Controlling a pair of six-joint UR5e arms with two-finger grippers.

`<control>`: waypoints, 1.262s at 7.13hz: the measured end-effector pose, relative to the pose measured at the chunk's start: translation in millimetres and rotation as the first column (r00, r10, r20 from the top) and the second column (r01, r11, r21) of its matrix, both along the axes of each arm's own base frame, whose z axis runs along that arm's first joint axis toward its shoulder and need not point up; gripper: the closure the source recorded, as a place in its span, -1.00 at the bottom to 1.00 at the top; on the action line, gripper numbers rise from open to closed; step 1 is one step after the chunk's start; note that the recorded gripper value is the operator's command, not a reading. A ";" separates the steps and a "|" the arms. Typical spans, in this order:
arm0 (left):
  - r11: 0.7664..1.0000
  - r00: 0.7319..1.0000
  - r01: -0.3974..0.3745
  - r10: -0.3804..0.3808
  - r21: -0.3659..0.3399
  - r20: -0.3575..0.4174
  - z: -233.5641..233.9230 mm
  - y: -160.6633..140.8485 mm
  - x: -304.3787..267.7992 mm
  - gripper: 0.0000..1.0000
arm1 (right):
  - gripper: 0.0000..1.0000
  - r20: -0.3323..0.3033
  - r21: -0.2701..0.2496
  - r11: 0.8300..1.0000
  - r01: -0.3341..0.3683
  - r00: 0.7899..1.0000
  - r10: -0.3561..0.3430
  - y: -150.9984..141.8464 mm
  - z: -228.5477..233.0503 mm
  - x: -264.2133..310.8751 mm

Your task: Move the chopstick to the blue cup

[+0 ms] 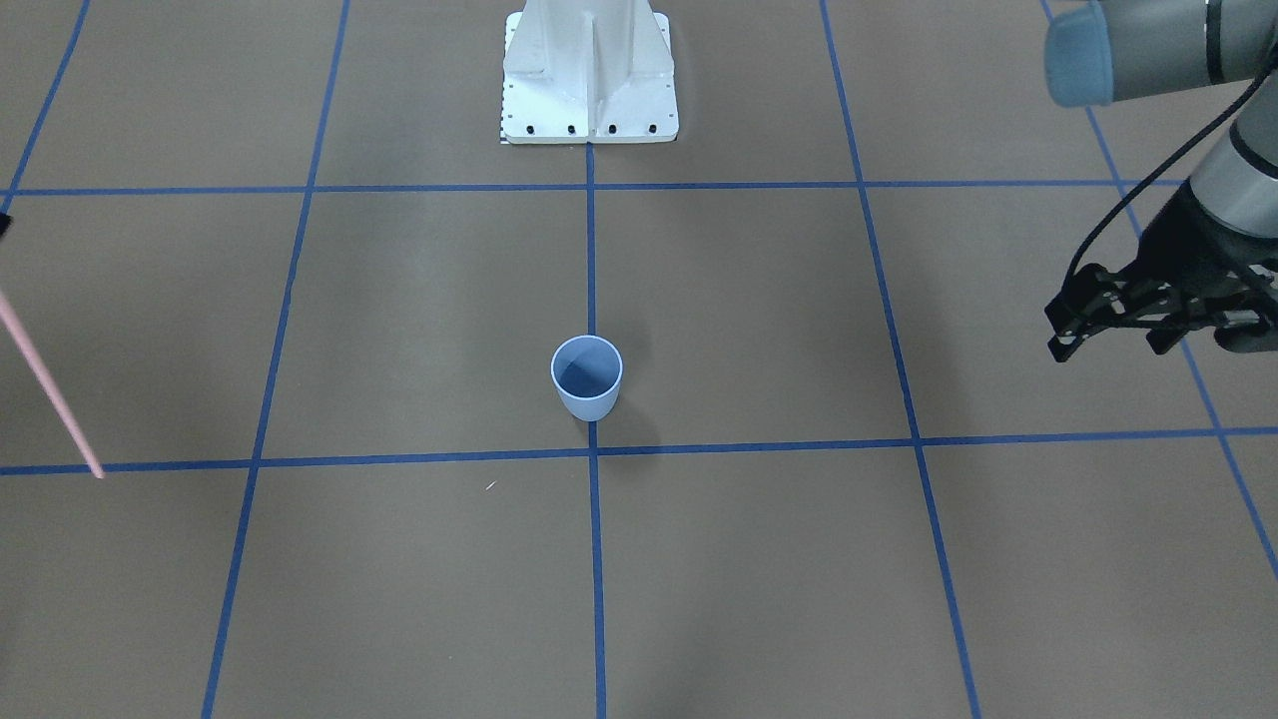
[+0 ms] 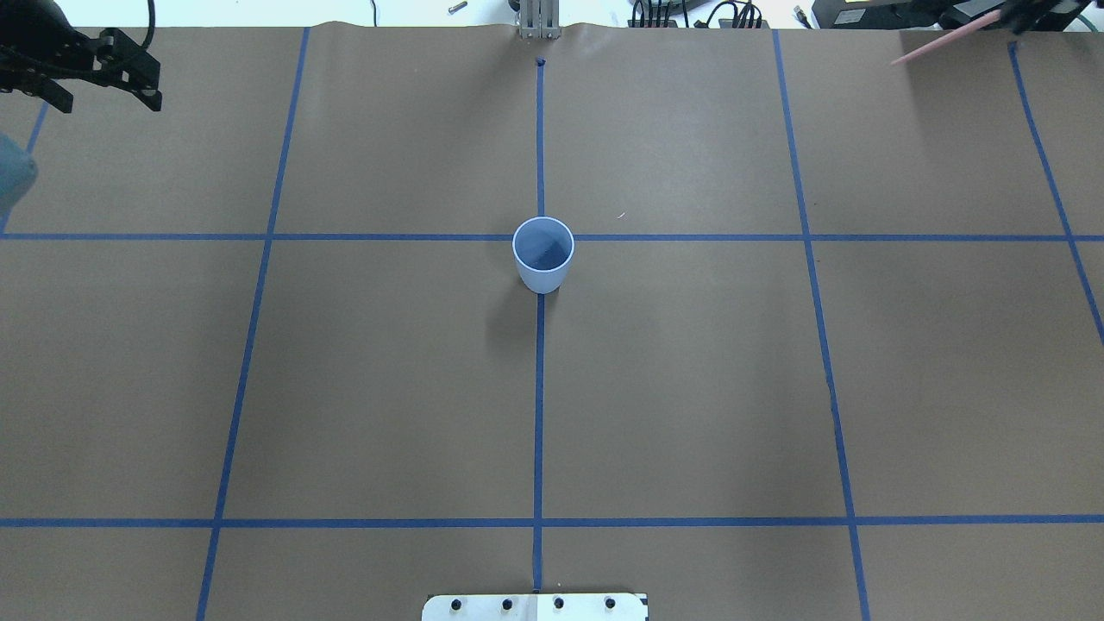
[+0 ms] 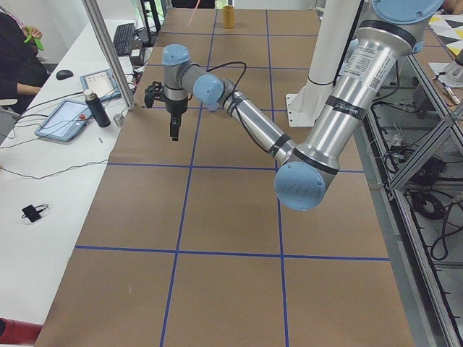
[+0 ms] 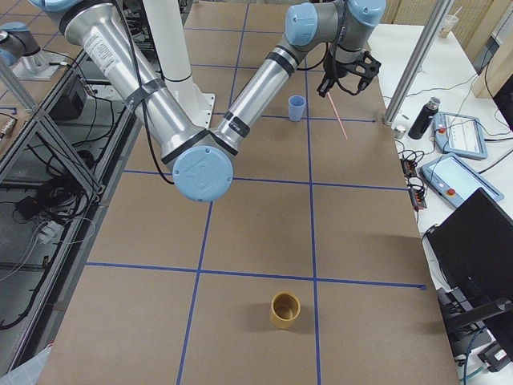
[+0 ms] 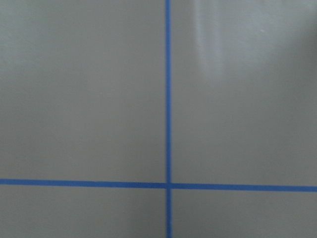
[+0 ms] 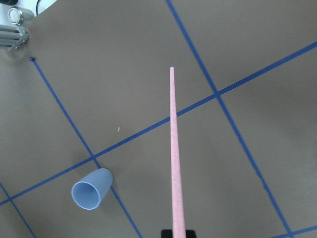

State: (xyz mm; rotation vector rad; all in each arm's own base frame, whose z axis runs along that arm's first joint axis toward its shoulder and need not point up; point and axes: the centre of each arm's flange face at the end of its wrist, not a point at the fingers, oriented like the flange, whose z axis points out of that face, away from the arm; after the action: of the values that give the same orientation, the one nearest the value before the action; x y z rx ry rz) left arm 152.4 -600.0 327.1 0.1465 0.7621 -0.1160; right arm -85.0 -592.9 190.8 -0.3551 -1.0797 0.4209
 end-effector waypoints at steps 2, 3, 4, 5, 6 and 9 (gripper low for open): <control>0.999 0.999 -0.036 0.035 0.005 0.036 29.6 -14.3 -16.1 -0.98 | 1.00 0.058 -0.052 0.999 0.002 0.998 0.001 10.1 -51.0 -88.6; 0.999 0.998 -0.049 0.048 0.006 0.045 38.9 -16.4 -20.4 -0.98 | 1.00 0.063 -0.071 0.997 0.013 0.998 -0.009 23.2 -82.0 -128.4; 0.999 0.997 -0.054 0.053 0.002 0.050 45.4 -16.7 -22.6 -0.98 | 1.00 0.052 -0.079 0.997 0.024 0.998 -0.019 40.3 -112.5 -169.4; 0.998 0.997 -0.055 0.055 -0.007 0.054 52.3 -16.8 -23.9 -0.98 | 1.00 0.041 -0.083 0.996 0.041 0.998 -0.038 58.1 -132.9 -205.6; 0.998 0.996 -0.059 0.060 -0.018 0.061 62.1 -19.7 -26.3 -0.98 | 1.00 0.031 -0.080 0.995 0.066 0.997 -0.064 73.7 -142.3 -234.5; 0.997 0.995 -0.069 0.071 -0.022 0.076 85.3 -30.6 -40.5 -0.98 | 1.00 0.038 -0.072 0.991 0.114 0.993 -0.112 88.4 -142.7 -288.8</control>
State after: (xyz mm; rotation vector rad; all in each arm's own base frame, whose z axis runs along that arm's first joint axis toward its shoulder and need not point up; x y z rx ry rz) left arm 111.9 -630.6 412.4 0.1047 0.6884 -0.0507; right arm -373.8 -504.5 48.0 -0.4887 -1.0734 0.3559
